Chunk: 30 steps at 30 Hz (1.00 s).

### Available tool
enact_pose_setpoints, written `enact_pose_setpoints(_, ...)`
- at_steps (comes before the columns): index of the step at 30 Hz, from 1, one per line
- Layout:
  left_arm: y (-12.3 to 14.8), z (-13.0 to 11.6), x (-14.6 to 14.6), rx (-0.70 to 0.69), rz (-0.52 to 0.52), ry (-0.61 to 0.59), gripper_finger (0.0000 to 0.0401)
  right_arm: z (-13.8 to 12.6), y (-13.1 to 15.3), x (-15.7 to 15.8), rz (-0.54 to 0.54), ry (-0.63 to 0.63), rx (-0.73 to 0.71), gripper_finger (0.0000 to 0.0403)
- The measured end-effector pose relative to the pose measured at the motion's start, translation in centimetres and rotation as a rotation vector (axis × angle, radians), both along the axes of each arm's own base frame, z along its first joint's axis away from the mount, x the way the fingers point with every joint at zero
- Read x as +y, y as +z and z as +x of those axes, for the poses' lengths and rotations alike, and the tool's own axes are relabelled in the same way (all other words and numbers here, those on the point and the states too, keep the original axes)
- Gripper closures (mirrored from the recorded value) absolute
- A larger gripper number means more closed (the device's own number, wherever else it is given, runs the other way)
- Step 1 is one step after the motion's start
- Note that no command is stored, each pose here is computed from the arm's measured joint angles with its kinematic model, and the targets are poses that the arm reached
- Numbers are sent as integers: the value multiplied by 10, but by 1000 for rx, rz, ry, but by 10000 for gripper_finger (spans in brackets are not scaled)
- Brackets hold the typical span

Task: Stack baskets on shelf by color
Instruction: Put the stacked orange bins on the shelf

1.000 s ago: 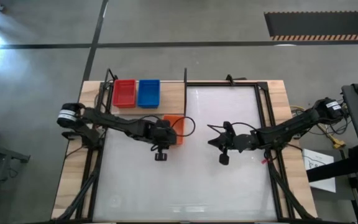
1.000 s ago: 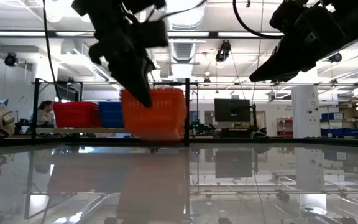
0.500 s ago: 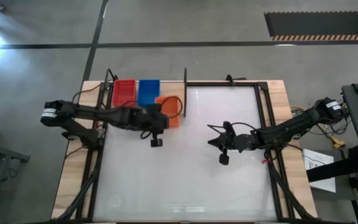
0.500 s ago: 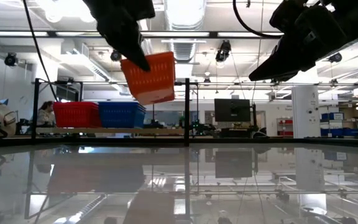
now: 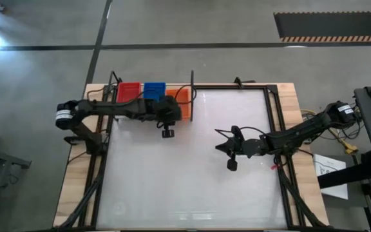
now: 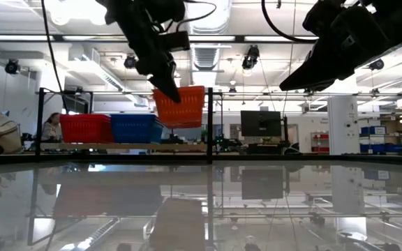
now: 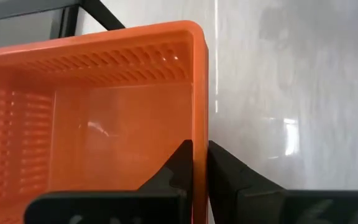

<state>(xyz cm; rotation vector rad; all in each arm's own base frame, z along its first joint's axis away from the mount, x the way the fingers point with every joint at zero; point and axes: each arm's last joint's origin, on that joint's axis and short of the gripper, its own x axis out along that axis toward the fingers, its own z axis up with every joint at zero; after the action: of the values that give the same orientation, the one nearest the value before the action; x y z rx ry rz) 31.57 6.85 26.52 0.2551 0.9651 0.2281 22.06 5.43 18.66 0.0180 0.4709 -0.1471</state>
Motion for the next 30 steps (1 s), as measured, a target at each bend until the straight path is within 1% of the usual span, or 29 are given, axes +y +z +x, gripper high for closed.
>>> enact_pose_setpoints(4,-4,3,15,10,7,-27,393,0,0,0,1,1,0,392)
enact_pose_setpoints(7,-8,3,27,32,16,-23,393,0,0,0,1,2,1,392)
enact_pose_setpoints(12,-13,-3,47,42,-5,-4,393,0,0,0,1,4,1,392)
enact_pose_setpoints(15,-13,-4,56,19,-2,-5,393,0,0,0,1,4,1,392)
enact_pose_setpoints(20,-17,-2,68,-18,-24,-33,393,0,0,0,0,4,1,392)
enact_pose_setpoints(30,-34,2,78,40,-34,-28,393,0,0,0,0,4,1,392)
